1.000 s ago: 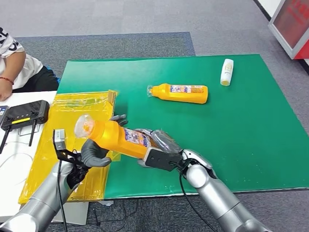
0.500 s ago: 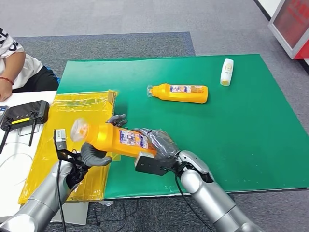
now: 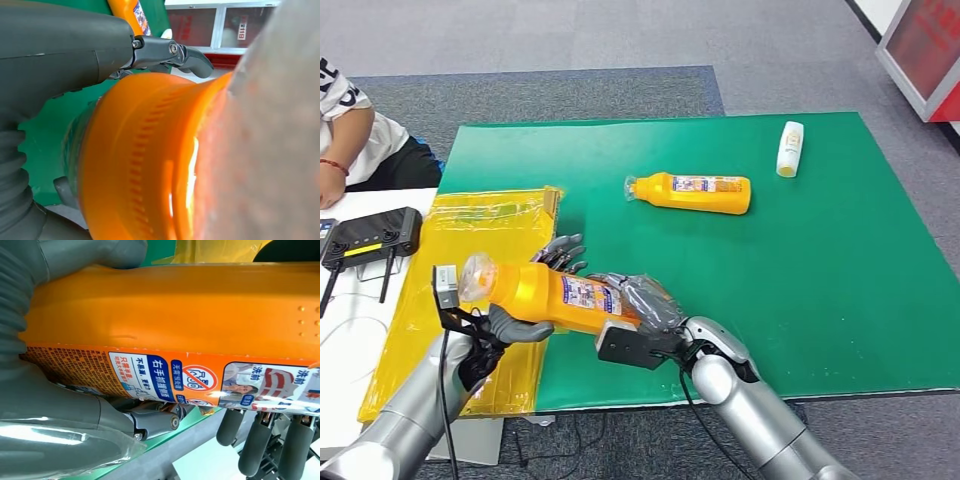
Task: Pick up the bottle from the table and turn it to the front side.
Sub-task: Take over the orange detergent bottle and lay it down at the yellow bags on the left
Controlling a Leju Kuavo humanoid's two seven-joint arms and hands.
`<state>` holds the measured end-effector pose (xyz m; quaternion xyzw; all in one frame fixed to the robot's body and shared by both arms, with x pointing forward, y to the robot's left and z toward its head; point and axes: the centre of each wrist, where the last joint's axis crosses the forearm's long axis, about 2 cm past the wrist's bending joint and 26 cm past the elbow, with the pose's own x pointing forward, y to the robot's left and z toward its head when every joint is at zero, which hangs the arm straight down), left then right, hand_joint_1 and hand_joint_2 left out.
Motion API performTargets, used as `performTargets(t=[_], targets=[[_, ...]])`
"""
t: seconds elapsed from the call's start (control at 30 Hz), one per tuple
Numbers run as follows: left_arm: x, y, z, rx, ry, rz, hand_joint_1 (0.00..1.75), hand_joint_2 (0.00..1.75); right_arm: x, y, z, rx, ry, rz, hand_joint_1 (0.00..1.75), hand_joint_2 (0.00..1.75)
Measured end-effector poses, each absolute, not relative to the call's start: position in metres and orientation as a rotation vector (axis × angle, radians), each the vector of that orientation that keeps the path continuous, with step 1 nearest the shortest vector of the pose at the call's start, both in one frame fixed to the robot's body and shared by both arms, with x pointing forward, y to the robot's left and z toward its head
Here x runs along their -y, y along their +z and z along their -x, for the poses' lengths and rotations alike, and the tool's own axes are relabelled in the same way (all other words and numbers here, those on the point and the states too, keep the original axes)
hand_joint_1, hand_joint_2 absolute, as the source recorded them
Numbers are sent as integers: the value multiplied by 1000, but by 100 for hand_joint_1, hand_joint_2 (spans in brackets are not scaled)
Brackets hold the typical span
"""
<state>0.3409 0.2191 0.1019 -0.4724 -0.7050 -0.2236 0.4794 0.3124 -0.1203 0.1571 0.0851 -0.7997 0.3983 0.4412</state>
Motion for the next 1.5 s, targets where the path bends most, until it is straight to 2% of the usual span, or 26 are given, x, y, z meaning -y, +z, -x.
performTargets(t=[0.57,0.63,0.67,0.77,0.8,0.87,1.33,1.37,1.4,1.5], targets=[[-214,108,-346,1741,-549,1167,0,175,119,158,-313,1981,991,-221,175,175],[-214,109,-346,1743,-550,1168,4,175,118,158,-314,1980,993,-220,175,175],[-214,109,-346,1743,-551,1170,26,175,118,158,-314,1979,994,-220,175,175],[-214,109,-346,1741,-553,1176,142,175,117,158,-315,1976,999,-218,175,175],[-214,109,-346,1740,-554,1177,163,175,117,159,-316,1975,1001,-216,175,175],[-214,108,-346,1738,-556,1177,175,175,117,159,-317,1974,1004,-211,175,175],[-215,108,-346,1748,-552,1183,175,175,113,158,-317,1967,1007,-216,174,175],[-215,108,-346,1748,-552,1183,175,175,113,158,-317,1967,1008,-216,169,175],[-215,108,-345,1748,-552,1183,175,175,113,158,-317,1966,1008,-216,143,175],[-215,107,-345,1748,-551,1183,175,175,113,158,-316,1965,1008,-215,17,175]])
